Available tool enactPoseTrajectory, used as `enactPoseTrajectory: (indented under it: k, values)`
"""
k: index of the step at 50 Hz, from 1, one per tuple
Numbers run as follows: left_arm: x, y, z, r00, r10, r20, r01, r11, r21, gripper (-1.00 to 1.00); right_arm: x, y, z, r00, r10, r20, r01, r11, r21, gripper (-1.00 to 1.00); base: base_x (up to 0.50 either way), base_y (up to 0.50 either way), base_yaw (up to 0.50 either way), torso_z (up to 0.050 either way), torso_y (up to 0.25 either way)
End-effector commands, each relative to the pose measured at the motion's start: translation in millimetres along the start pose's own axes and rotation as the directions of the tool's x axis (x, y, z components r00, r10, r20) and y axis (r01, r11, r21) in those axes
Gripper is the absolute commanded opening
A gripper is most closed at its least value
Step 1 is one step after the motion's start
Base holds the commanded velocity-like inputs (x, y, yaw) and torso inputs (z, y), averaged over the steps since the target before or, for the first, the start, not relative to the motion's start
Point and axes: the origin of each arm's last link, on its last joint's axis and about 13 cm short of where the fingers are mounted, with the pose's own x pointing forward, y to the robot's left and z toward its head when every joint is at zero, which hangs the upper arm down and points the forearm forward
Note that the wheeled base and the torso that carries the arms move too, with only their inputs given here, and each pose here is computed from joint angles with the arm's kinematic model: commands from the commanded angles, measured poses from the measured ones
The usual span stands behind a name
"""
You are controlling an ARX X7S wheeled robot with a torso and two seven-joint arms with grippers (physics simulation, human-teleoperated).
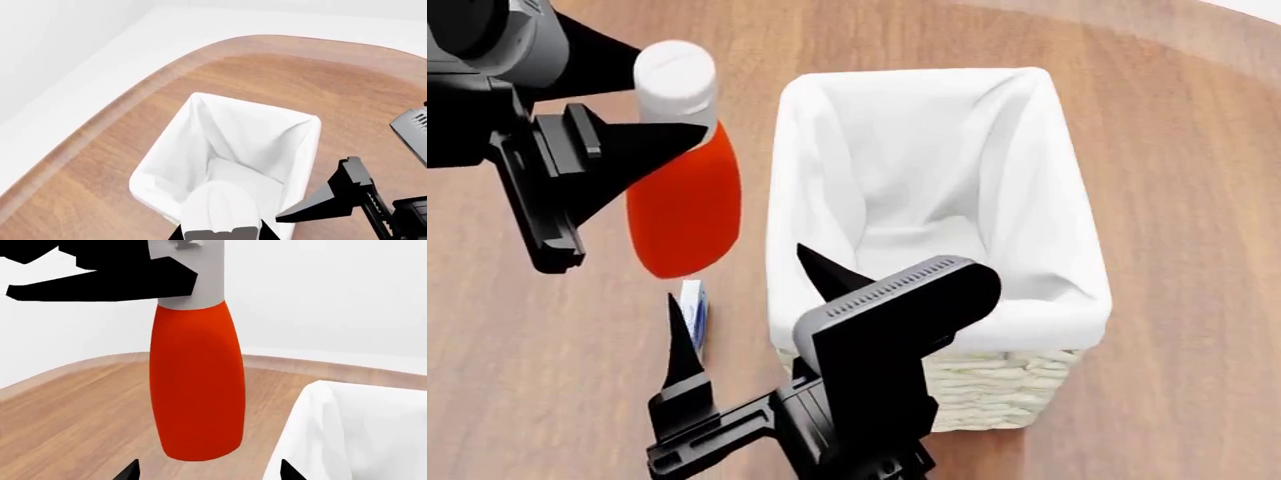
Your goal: Pick up the ketchup, and put it in the basket.
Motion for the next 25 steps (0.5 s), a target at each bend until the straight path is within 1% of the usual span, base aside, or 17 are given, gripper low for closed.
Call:
enactPoseTrajectory:
  k: [1, 25]
  values:
    - [1.5, 4.1, 8.1, 0.999, -0.005, 0.042, 0.005, 1.000, 0.002, -1.00, 8.4, 1.3, 6.8, 0.999, 0.018, 0.038, -0.019, 1.000, 0.011, 1.00, 0.00, 0.00, 0.00, 0.000, 0.000]
    - [2.0, 1.6, 8.3, 0.999, -0.017, 0.042, 0.017, 1.000, 0.002, -1.00, 18.9, -0.5, 6.6, 0.999, 0.016, 0.046, -0.017, 1.000, 0.022, 1.00, 0.00, 0.00, 0.00, 0.000, 0.000]
